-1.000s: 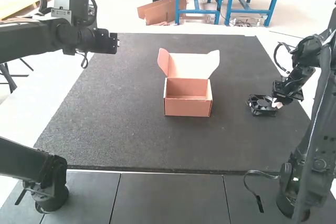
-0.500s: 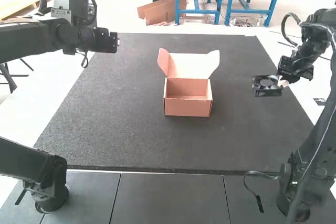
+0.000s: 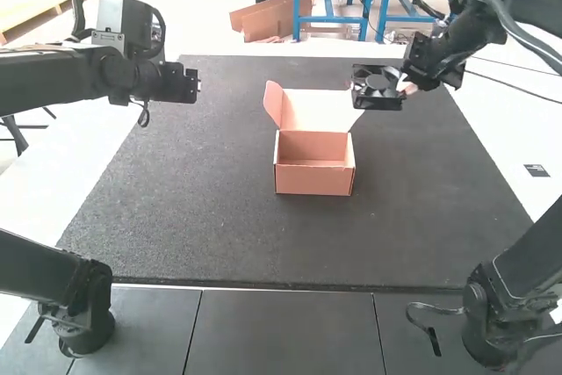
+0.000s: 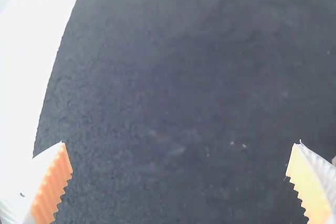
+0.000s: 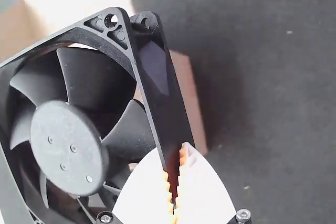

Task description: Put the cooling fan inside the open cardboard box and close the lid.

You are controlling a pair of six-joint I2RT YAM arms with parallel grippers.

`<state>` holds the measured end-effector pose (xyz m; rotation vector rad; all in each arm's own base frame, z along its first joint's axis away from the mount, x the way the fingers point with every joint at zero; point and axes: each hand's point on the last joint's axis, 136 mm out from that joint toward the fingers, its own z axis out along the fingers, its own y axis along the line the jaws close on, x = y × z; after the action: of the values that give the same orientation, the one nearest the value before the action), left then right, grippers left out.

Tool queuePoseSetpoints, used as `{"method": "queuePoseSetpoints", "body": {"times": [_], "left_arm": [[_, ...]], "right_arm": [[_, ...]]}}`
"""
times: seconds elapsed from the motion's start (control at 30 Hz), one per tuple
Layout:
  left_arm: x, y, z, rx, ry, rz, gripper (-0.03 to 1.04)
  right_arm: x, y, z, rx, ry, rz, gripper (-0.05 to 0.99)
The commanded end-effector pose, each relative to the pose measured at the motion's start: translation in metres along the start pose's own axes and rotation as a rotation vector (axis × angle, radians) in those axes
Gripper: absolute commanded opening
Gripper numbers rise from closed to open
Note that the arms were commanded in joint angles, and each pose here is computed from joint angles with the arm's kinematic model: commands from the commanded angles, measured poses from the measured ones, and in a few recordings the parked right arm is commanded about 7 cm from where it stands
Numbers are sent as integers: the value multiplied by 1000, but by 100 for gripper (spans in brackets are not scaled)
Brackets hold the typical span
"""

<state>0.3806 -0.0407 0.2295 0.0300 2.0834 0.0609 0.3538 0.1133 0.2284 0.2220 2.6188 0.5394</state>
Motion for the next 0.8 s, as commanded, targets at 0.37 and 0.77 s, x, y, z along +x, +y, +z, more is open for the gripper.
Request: {"method": "queuePoseSetpoints", "body": {"times": [0.37,0.77], "left_arm": [[-11,2,-12,0,-40,-27,97],[-21,5,-25,0,-79,-41,97]], "right_arm": [[37,83,34,-110,41,-18,-1],[31,70,102,-18,16,-29,-1]]}}
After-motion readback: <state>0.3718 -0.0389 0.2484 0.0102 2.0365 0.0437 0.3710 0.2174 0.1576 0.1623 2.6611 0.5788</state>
